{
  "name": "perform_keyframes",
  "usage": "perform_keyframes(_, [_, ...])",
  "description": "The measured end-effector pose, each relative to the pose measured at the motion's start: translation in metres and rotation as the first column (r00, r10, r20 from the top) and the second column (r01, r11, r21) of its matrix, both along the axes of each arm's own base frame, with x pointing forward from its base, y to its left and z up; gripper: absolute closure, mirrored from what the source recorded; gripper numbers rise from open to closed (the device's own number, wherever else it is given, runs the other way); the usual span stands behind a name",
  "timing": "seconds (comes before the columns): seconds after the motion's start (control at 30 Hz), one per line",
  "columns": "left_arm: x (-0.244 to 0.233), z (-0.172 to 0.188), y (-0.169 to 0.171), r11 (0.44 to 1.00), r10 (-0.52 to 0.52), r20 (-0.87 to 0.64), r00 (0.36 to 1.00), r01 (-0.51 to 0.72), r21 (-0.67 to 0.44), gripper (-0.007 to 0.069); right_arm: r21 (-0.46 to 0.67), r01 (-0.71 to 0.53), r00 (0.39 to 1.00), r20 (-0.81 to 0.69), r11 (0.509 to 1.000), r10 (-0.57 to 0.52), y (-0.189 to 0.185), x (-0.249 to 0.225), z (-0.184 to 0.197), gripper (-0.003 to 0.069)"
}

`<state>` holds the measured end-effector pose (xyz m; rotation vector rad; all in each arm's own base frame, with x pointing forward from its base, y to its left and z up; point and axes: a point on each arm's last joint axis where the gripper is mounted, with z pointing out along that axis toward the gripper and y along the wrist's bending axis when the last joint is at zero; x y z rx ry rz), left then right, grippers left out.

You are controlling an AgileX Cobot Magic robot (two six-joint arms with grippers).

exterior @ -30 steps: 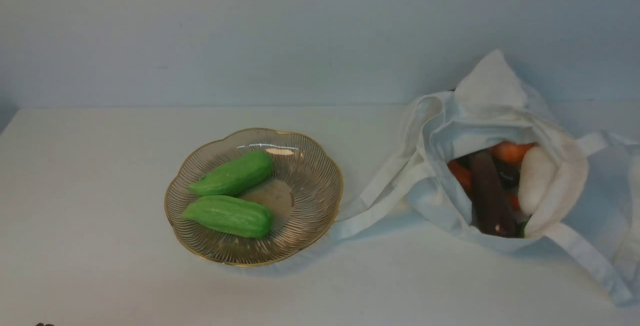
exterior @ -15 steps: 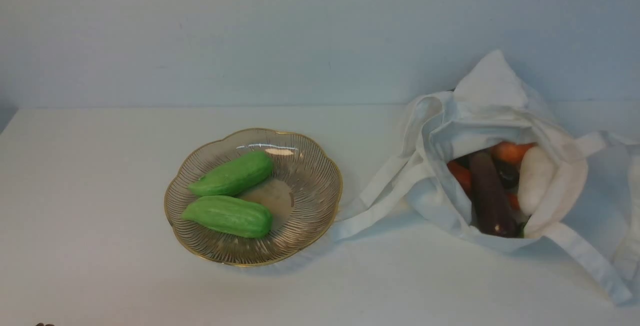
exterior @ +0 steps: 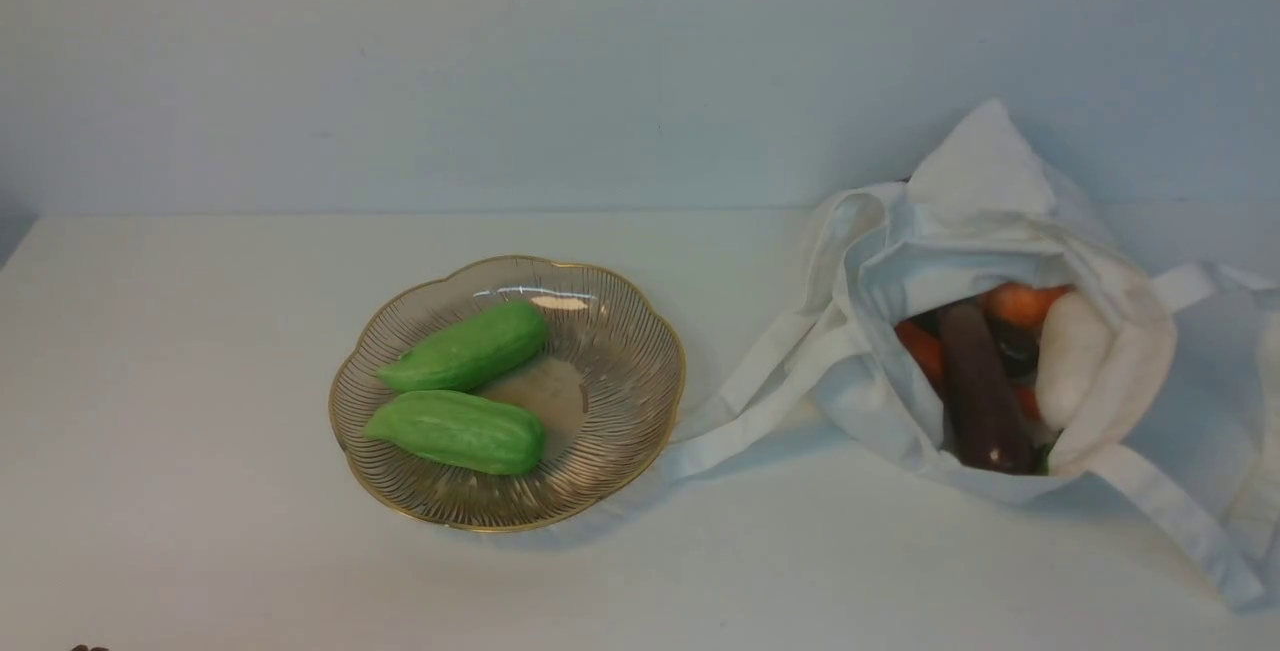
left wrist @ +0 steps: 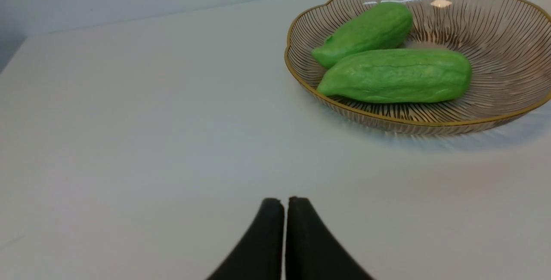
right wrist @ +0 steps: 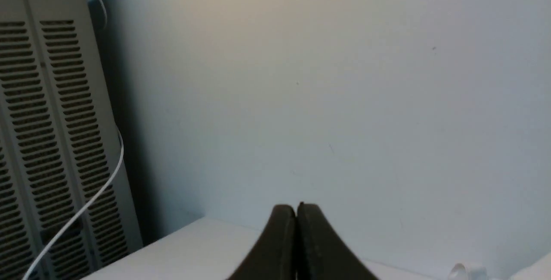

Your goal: Take vegetables from cloth bag on white table place on plate.

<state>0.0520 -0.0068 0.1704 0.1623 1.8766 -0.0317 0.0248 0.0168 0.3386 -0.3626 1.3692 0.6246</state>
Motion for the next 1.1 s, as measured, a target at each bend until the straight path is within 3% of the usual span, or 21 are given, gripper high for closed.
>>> perform_keyframes(0.1, [0.000, 0.000, 0.000, 1.000, 0.000, 0.000, 1.000, 0.000, 0.000, 0.0630, -0.034, 0.020, 0.999, -0.025, 0.999, -0.021, 0.002, 0.005, -0.013, 0.0673])
perform_keyframes(0.23, [0.000, 0.000, 0.000, 1.000, 0.000, 0.000, 1.000, 0.000, 0.000, 0.0630, -0.095, 0.170, 0.981, -0.076, 0.981, -0.177, 0.003, 0.016, -0.041, 0.0673])
perform_keyframes(0.5, [0.000, 0.000, 0.000, 1.000, 0.000, 0.000, 1.000, 0.000, 0.000, 0.0630, -0.239, 0.481, 0.826, -0.200, 0.844, -0.527, -0.012, 0.032, -0.123, 0.0673])
perform_keyframes(0.7, [0.000, 0.000, 0.000, 1.000, 0.000, 0.000, 1.000, 0.000, 0.000, 0.0630, -0.294, 0.542, 0.754, -0.244, 0.787, -0.610, -0.018, 0.030, -0.157, 0.0673])
perform_keyframes(1.1, [0.000, 0.000, 0.000, 1.000, 0.000, 0.000, 1.000, 0.000, 0.000, 0.0630, -0.299, 0.555, 0.741, -0.247, 0.776, -0.625, -0.019, 0.030, -0.158, 0.0673])
